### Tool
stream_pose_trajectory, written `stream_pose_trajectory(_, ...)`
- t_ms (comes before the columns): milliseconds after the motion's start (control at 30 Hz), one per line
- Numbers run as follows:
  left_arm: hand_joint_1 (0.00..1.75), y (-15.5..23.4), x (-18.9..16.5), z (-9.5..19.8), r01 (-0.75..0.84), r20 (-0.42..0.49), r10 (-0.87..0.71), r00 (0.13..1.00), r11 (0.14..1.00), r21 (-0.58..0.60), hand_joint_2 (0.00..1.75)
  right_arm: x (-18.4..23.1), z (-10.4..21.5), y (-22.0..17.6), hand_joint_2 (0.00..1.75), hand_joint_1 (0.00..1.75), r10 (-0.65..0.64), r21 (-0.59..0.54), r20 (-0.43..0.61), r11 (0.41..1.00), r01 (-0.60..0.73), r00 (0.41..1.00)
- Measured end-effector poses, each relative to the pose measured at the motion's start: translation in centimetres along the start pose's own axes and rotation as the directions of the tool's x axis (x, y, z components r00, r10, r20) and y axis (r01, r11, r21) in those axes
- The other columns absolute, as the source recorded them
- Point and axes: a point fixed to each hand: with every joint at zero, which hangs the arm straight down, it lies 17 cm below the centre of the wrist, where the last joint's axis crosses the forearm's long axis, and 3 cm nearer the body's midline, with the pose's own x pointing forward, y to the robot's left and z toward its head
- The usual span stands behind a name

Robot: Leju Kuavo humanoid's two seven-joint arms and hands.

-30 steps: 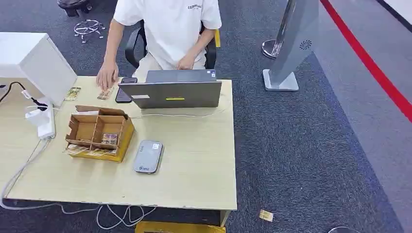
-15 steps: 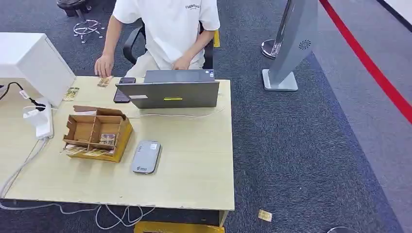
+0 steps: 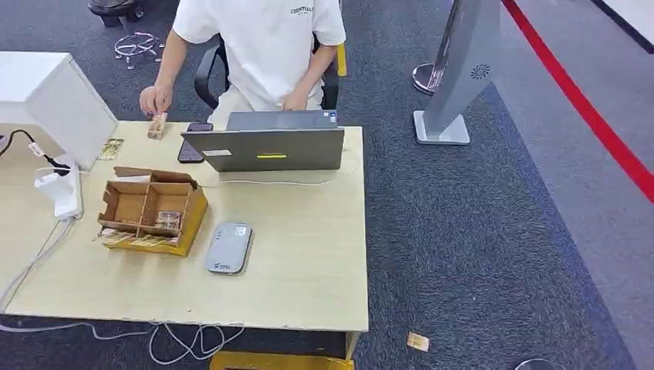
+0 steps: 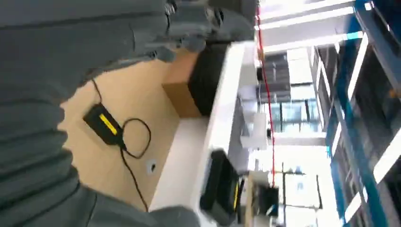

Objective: Pass the card to the sensor for recognition and then transmit it.

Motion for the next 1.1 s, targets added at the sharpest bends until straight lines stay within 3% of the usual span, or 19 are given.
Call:
stream_pose_trajectory(67,0.00,-1.7,0.1,-0.7,0.039,0.007,-0.039,0.999,0.999,-0.034,1.75,-0.1,0.0,0.1,1.75,0.00,0.010,0.003,-0.002,1.000,-0.010,1.000)
stream_pose_trajectory(167,0.00,-6.6,-0.2,1.0,0.212,0.035,-0.209,0.977,0.973,-0.093,1.75,-0.3,0.1,0.4,1.75,0.00,0.002,0.004,-0.013,1.000,-0.002,1.000)
stream_pose_trajectory(267,0.00,-12.3,0.3,2.7,0.517,0.168,-0.498,0.851,0.849,-0.104,1.75,0.8,0.2,1.7,1.75,0.00,0.018,0.029,0.004,0.999,-0.018,1.000)
stream_pose_trajectory(300,0.00,-13.9,1.1,3.0,0.622,0.243,-0.589,0.770,0.778,-0.086,1.75,0.9,0.3,1.9,1.75,0.00,0.023,0.034,0.005,0.999,-0.023,1.000)
stream_pose_trajectory(367,0.00,-18.6,3.0,4.6,0.843,0.440,-0.758,0.481,0.538,0.005,1.75,0.8,0.4,2.3,1.75,0.00,0.033,0.041,-0.001,0.999,-0.032,0.999)
stream_pose_trajectory(467,0.00,-26.0,2.9,9.6,0.972,0.649,-0.757,0.073,0.199,0.123,1.75,0.9,0.4,2.6,1.75,0.00,0.027,0.045,-0.002,0.999,-0.027,1.000)
stream_pose_trajectory(567,0.00,-31.0,1.4,15.7,0.983,0.745,-0.659,-0.103,0.047,0.178,1.75,0.9,0.5,2.8,1.75,0.00,0.017,0.048,-0.002,0.999,-0.017,1.000)
stream_pose_trajectory(700,0.00,-35.2,1.5,22.1,0.982,0.819,-0.561,-0.119,0.058,0.182,1.75,0.8,0.6,3.0,1.75,0.00,0.008,0.049,-0.006,0.999,-0.007,1.000)
stream_pose_trajectory(800,0.00,-36.8,1.7,24.6,0.983,0.849,-0.519,-0.101,0.080,0.167,1.75,0.6,0.6,3.0,1.75,0.00,0.005,0.048,-0.008,0.999,-0.004,1.000)
stream_pose_trajectory(1100,0.00,-38.1,2.4,26.7,0.983,0.869,-0.491,-0.065,0.119,0.141,1.75,0.3,0.7,2.9,1.75,0.00,0.002,0.047,-0.011,0.999,-0.001,1.000)
